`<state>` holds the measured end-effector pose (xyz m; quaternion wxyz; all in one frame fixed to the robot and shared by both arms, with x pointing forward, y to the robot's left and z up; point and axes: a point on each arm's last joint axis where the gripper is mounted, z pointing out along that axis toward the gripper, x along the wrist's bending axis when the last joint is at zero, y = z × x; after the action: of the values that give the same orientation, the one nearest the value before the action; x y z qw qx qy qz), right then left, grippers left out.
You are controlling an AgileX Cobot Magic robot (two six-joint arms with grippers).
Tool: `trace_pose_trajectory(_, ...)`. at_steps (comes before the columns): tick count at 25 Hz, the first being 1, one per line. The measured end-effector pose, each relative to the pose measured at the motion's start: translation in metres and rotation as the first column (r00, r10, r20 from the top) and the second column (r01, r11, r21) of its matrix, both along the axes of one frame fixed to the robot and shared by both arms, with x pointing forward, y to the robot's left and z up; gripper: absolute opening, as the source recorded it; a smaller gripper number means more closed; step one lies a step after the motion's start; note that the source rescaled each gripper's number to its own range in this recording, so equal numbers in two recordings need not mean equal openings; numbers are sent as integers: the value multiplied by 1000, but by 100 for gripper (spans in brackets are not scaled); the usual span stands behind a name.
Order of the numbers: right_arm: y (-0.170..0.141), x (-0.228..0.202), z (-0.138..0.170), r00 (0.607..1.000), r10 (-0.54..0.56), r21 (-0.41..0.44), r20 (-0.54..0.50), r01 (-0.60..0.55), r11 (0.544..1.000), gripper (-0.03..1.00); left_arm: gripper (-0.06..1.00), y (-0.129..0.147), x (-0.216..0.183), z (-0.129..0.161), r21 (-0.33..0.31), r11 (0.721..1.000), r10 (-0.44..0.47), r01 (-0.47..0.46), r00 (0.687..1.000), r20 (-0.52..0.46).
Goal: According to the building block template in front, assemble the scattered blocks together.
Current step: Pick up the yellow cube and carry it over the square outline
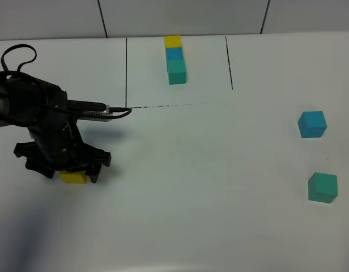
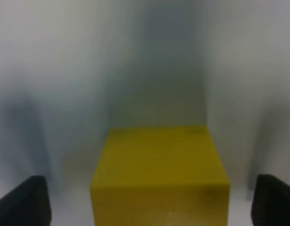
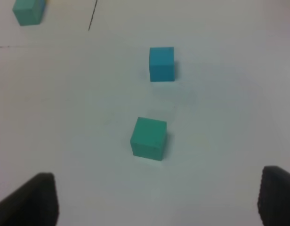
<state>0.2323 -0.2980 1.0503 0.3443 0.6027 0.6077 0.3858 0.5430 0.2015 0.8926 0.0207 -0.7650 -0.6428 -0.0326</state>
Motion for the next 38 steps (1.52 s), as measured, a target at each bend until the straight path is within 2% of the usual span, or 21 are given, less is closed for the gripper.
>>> trace_pose_trajectory(3,0,0,0,1000,0,0,0,0,1000,72,7,0,0,0,1,1000,-1,1,1000,0)
trace_pose_trajectory(4,0,0,0,1000,0,0,0,0,1000,72,0,0,0,0,2,1000,-2,2,1000,1)
trace_pose_trajectory(7,0,0,0,1000,0,0,0,0,1000,72,0,1,0,0,14,1000,-21,21,1000,3)
trace_pose_trajectory(10,0,0,0,1000,0,0,0,0,1000,72,0,1,5,5,29,996,-80,80,997,7)
trace_pose_trajectory(11,0,0,0,1000,0,0,0,0,1000,72,0,0,7,8,30,994,-108,107,994,6)
trace_pose_trajectory(13,0,0,0,1000,0,0,0,0,1000,72,0,-7,14,17,33,974,-225,225,974,3)
trace_pose_trajectory(15,0,0,0,1000,0,0,0,0,1000,72,0,-19,18,27,24,934,-358,358,934,-1)
trace_pose_trajectory(16,0,0,0,1000,0,0,0,0,1000,72,0,-26,21,33,18,903,-429,428,904,4)
trace_pose_trajectory(19,0,0,0,1000,-1,-1,0,1,1000,72,0,-50,28,55,20,789,-614,613,789,29)
trace_pose_trajectory(21,0,0,0,1000,-1,-1,0,1,1000,72,0,-64,34,71,33,722,-692,691,720,52)
trace_pose_trajectory(25,0,0,0,1000,-1,-1,0,1,1000,72,0,-92,46,90,55,635,-772,770,631,79)
trace_pose_trajectory(30,0,0,0,1000,-1,-1,0,1,1000,72,0,-127,51,78,40,492,-871,870,492,7)
trace_pose_trajectory(31,0,0,0,1000,-1,-1,0,1,1000,72,0,-133,52,73,36,470,-883,882,470,-2)
trace_pose_trajectory(35,0,0,0,1000,0,-1,0,0,1000,72,0,-153,56,54,28,395,-918,918,396,-22)
trace_pose_trajectory(38,0,0,0,1000,0,0,0,0,1000,72,0,-165,62,42,24,356,-934,934,357,-32)
